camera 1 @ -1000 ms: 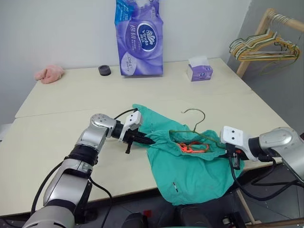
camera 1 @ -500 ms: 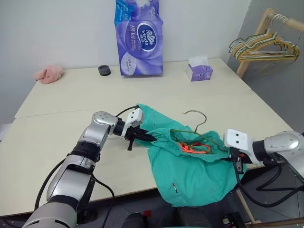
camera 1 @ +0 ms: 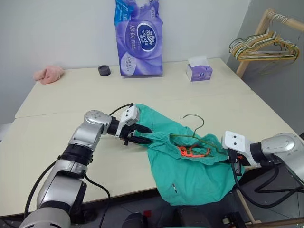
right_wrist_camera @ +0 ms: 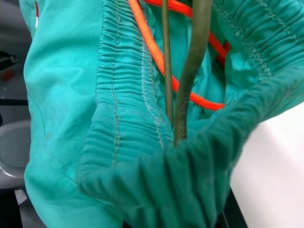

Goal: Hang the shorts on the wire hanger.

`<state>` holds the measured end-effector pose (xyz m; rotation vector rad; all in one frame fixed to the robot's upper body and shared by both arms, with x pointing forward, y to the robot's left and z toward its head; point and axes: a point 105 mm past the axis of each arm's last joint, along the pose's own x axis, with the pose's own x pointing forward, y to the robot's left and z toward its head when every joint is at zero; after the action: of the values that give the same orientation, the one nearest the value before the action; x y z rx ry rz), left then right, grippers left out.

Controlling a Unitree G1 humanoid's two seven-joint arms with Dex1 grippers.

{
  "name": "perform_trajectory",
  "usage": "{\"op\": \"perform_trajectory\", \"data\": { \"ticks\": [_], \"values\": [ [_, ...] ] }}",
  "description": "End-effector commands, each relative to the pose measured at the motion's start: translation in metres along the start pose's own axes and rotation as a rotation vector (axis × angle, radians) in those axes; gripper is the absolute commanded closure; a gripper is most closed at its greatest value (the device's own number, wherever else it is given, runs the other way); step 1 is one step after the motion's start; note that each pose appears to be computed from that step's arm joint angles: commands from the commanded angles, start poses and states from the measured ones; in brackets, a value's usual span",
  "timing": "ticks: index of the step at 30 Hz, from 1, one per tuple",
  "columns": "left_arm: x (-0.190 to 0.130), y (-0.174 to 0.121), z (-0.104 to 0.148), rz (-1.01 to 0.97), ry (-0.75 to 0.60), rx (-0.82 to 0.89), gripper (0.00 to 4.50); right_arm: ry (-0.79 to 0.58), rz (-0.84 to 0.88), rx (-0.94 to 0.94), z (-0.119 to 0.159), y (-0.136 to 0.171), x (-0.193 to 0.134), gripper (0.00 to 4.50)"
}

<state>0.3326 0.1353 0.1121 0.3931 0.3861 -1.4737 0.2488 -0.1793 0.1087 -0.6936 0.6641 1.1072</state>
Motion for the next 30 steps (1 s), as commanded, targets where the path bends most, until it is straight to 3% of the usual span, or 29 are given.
{"op": "perform_trajectory", "data": {
  "ticks": [1, 16, 24, 30],
  "values": [
    [-0.01, -0.004, -0.009, -0.03, 0.069, 0.027, 2.25, -0.015, -0.036, -0.024, 0.007, -0.006, -0.01, 4.5],
    [0.021, 0.004, -0.012, -0.013, 0.032, 0.029, 2.25, -0.029, -0.038, -0.021, 0.01, -0.004, -0.009, 4.5],
    [0.013, 0.01, -0.017, 0.024, 0.039, 0.001, 4.46, -0.018, -0.039, -0.014, 0.007, -0.003, -0.013, 4.5],
    [0.005, 0.018, -0.015, 0.078, 0.006, -0.034, 4.46, 0.001, -0.028, -0.002, 0.0, 0.001, -0.015, 4.5]
  ]
}}
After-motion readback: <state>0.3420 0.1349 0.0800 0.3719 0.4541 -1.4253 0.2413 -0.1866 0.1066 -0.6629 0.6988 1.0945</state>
